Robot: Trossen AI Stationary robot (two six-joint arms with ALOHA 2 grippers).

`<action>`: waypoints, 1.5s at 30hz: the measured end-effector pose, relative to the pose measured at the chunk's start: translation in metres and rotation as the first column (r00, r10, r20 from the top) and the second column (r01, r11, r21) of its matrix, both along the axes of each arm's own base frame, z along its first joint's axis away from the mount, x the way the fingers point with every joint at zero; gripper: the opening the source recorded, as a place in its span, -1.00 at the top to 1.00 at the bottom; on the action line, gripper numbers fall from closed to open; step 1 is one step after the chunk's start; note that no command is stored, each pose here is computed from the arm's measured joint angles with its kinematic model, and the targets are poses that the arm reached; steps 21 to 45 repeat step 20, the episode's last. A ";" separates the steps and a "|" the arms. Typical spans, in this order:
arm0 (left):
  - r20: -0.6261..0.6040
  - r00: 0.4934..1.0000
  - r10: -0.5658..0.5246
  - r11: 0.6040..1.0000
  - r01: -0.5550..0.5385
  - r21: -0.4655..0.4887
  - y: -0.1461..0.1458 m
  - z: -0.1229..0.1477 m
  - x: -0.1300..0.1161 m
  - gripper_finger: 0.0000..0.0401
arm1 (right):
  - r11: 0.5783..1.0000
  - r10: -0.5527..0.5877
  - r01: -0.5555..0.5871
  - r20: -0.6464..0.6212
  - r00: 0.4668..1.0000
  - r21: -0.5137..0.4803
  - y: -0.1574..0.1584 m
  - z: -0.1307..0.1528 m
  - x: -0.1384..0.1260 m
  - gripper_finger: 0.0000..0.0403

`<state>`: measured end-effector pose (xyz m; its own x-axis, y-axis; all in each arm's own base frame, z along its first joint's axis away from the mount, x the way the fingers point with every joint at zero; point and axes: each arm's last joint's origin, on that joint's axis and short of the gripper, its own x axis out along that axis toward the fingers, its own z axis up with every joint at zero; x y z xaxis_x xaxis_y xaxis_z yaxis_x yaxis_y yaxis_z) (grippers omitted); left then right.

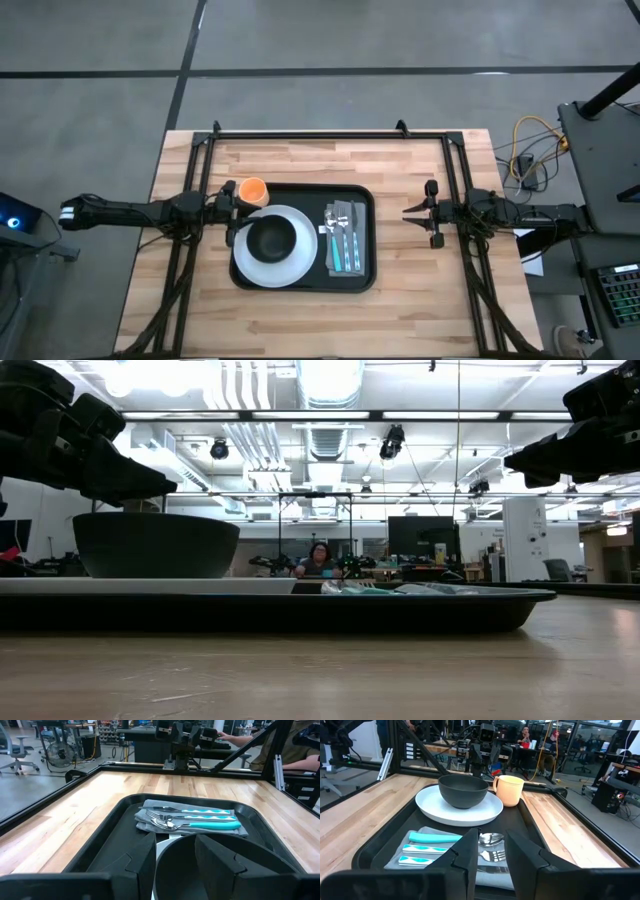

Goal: Set up tray
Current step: Return to Home Position

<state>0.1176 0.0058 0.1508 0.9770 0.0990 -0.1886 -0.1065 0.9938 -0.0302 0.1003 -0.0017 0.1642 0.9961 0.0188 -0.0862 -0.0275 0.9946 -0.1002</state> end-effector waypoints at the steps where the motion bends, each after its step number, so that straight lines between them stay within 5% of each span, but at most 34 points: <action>1: 0.000 1.000 0.000 1.000 0.000 0.000 0.000 0.000 0.000 0.41 | 1.000 0.000 0.000 0.000 1.000 0.000 0.000 0.000 0.000 0.59; 45: 0.000 1.000 -0.001 1.000 0.001 0.000 0.000 0.000 0.000 0.41 | 1.000 0.000 0.000 0.000 1.000 0.000 0.000 0.000 0.000 0.59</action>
